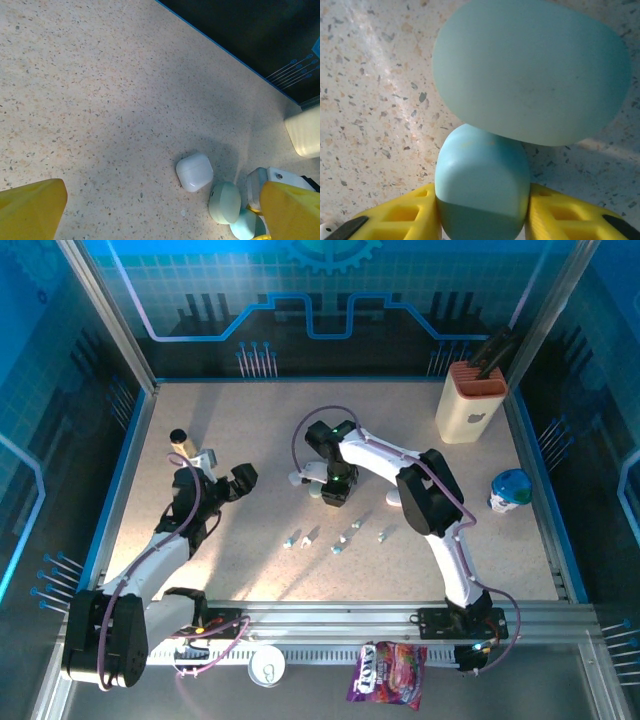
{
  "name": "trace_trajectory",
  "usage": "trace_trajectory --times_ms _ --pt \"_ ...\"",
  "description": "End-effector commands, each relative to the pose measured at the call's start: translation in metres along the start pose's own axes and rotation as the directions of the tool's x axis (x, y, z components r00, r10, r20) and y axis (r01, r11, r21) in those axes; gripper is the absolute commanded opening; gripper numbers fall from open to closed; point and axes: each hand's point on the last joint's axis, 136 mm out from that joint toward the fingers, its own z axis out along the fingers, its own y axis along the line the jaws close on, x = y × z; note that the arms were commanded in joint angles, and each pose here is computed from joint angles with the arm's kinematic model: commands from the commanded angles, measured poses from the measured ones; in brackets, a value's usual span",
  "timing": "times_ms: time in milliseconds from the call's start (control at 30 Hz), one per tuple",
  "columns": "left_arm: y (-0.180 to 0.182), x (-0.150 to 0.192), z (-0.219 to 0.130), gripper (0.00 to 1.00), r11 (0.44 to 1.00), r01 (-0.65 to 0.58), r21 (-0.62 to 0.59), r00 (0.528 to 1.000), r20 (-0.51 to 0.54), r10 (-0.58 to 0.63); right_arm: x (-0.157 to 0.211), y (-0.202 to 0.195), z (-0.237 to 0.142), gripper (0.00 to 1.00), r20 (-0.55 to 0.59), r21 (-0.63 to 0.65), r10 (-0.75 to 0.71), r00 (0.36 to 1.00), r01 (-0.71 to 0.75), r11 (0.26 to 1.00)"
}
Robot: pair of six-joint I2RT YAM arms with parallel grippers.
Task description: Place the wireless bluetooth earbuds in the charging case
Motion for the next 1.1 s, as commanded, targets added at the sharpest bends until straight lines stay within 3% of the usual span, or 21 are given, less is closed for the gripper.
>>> trace_trajectory --times_ms 0,133,200,333,433,700,800,1067 --pt "-0.004 0.0 0.001 0.99 1.0 -0.003 0.023 1.0 -0.021 0.003 0.003 0.006 0.009 0.35 0.01 -0.024 0.0 1.0 0.0 1.0" --pt "-0.012 0.002 0.0 0.99 0.998 0.009 0.058 0.999 -0.052 -0.006 -0.001 0.004 -0.007 0.32 0.106 0.01 0.006 0.994 -0.007 1.0" --pt "-0.02 0.006 -0.001 0.99 0.996 0.005 0.092 0.996 -0.092 0.004 -0.006 0.003 -0.023 0.37 0.194 0.052 -0.013 0.981 0.003 0.999" --pt "-0.034 0.019 -0.004 0.98 0.987 -0.004 0.159 0.983 -0.181 0.033 -0.017 -0.001 -0.055 0.31 0.39 0.113 -0.018 0.921 -0.029 0.993" --pt "-0.054 0.029 -0.007 0.94 0.968 0.032 0.249 0.967 -0.252 0.033 -0.021 0.004 -0.07 0.3 0.473 0.137 -0.047 0.88 -0.021 0.99" --pt "-0.106 0.058 -0.016 0.85 0.923 0.098 0.373 0.902 -0.425 0.077 -0.018 0.015 -0.088 0.3 0.59 0.127 -0.043 0.806 -0.041 0.991" --pt "-0.118 0.066 -0.014 0.75 0.905 0.114 0.41 0.889 -0.448 0.091 -0.018 0.021 -0.091 0.3 0.617 0.1 -0.038 0.786 -0.031 0.995" --pt "-0.144 0.086 0.006 0.64 0.881 0.136 0.452 0.866 -0.487 0.116 -0.02 0.034 -0.094 0.3 0.652 0.047 -0.031 0.758 0.001 0.999"
